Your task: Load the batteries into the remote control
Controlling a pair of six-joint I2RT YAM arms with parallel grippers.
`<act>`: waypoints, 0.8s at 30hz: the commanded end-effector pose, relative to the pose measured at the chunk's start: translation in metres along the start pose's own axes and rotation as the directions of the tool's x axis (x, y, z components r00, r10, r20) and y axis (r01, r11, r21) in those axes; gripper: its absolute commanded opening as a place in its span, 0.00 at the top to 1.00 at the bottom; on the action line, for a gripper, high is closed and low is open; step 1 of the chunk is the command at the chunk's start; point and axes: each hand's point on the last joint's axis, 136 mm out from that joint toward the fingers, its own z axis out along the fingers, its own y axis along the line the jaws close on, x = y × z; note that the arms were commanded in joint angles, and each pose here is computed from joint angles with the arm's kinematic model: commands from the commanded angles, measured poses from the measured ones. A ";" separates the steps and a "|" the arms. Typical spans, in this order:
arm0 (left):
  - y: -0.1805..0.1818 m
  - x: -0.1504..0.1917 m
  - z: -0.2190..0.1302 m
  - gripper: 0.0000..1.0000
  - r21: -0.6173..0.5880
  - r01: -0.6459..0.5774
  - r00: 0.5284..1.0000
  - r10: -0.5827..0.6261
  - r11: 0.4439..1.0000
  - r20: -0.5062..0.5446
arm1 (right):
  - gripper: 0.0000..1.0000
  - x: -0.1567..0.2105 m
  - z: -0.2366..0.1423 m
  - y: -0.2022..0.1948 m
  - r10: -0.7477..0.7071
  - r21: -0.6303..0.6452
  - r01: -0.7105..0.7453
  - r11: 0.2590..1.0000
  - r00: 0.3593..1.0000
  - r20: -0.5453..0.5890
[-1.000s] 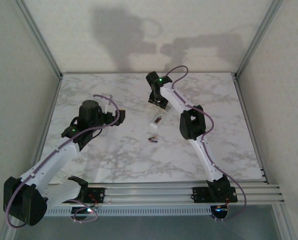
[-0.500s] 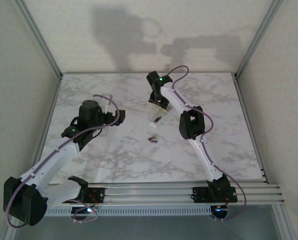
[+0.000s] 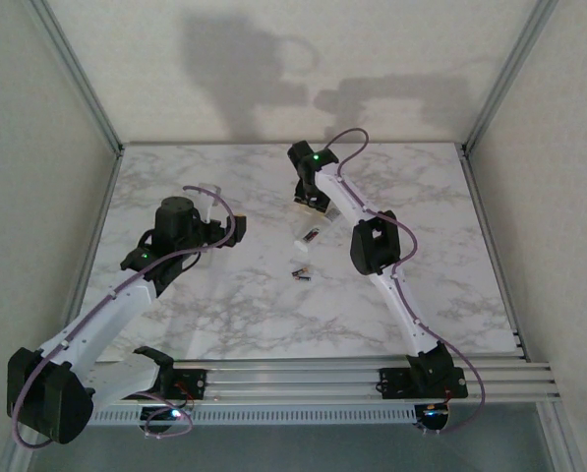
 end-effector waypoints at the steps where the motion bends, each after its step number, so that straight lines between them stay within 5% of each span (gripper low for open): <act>1: 0.001 -0.003 0.001 0.00 0.007 -0.004 1.000 0.004 1.000 0.016 | 0.57 0.026 0.036 -0.032 -0.020 0.116 0.034 0.993 0.992 -0.122; 12: 0.002 -0.002 0.001 0.00 0.004 -0.002 1.000 0.002 1.000 0.013 | 0.73 0.021 0.028 -0.022 0.013 0.033 -0.008 0.999 0.989 -0.148; 24: 0.004 -0.001 0.003 0.00 -0.004 -0.002 1.000 0.002 1.000 0.006 | 0.76 -0.020 -0.078 -0.033 0.071 0.005 -0.072 0.997 0.995 0.072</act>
